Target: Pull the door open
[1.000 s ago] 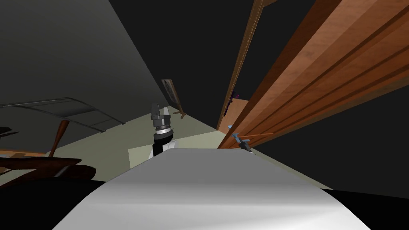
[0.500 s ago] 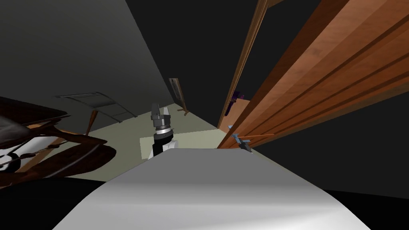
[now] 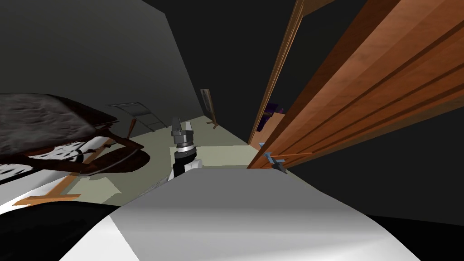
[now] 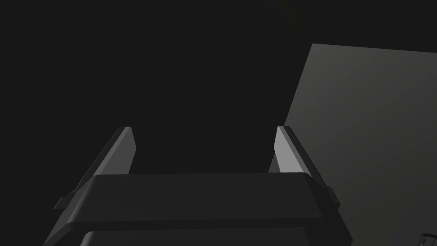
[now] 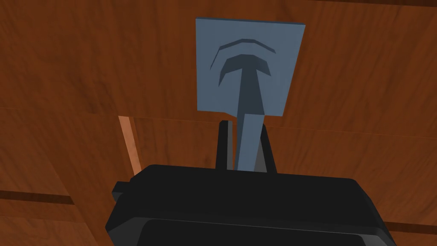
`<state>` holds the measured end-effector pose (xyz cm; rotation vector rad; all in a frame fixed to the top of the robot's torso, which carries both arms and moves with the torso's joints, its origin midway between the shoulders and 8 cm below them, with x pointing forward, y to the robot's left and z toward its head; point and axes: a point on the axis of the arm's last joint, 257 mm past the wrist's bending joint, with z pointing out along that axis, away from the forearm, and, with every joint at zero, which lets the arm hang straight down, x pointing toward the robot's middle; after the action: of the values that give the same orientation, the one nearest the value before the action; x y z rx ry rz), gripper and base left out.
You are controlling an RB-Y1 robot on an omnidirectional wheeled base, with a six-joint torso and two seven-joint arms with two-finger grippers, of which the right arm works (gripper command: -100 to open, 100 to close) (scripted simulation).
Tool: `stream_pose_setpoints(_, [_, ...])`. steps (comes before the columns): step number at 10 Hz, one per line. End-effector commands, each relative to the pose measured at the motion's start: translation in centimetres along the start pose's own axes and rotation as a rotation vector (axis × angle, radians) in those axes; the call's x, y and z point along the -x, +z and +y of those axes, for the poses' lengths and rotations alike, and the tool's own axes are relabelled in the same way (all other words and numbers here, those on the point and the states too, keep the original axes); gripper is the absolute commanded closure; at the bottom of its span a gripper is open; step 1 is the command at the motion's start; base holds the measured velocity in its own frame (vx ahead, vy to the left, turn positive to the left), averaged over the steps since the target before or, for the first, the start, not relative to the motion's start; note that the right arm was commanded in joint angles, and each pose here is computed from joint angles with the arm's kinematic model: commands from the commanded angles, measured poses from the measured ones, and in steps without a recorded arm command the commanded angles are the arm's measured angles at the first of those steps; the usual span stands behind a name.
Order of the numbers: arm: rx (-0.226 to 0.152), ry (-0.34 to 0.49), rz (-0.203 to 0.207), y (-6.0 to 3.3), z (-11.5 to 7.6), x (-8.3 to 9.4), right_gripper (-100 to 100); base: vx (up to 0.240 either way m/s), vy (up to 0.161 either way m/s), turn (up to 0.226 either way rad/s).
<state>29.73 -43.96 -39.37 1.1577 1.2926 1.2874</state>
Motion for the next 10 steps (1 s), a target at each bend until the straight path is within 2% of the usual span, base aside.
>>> stream_pose_setpoints(1, [0.003, 0.0, 0.003, -0.24, 0.1, 0.0, 100, -0.19, -0.071, 0.121])
stream_pose_setpoints(3, [0.003, 0.0, 0.003, -0.24, 0.1, 0.0, 100, -0.085, -0.022, 0.007])
stream_pose_setpoints(6, [-0.005, 0.002, 0.001, -0.45, -0.2, -0.1, 100, 0.006, 0.003, -0.009])
stream_pose_setpoints(7, [-0.005, 0.001, 0.006, 0.28, -0.2, -0.3, 100, -0.105, -0.033, 0.079])
stream_pose_setpoints(8, [0.006, -0.001, 0.012, 0.62, 0.1, -0.5, 100, -0.123, -0.034, 0.058])
stream_pose_setpoints(9, [-0.005, 0.001, 0.006, 0.28, -0.2, -0.3, 100, -0.064, -0.019, 0.01])
stream_pose_setpoints(10, [-0.004, -0.001, 0.012, 1.11, -0.2, -0.6, 100, -0.128, -0.056, 0.066])
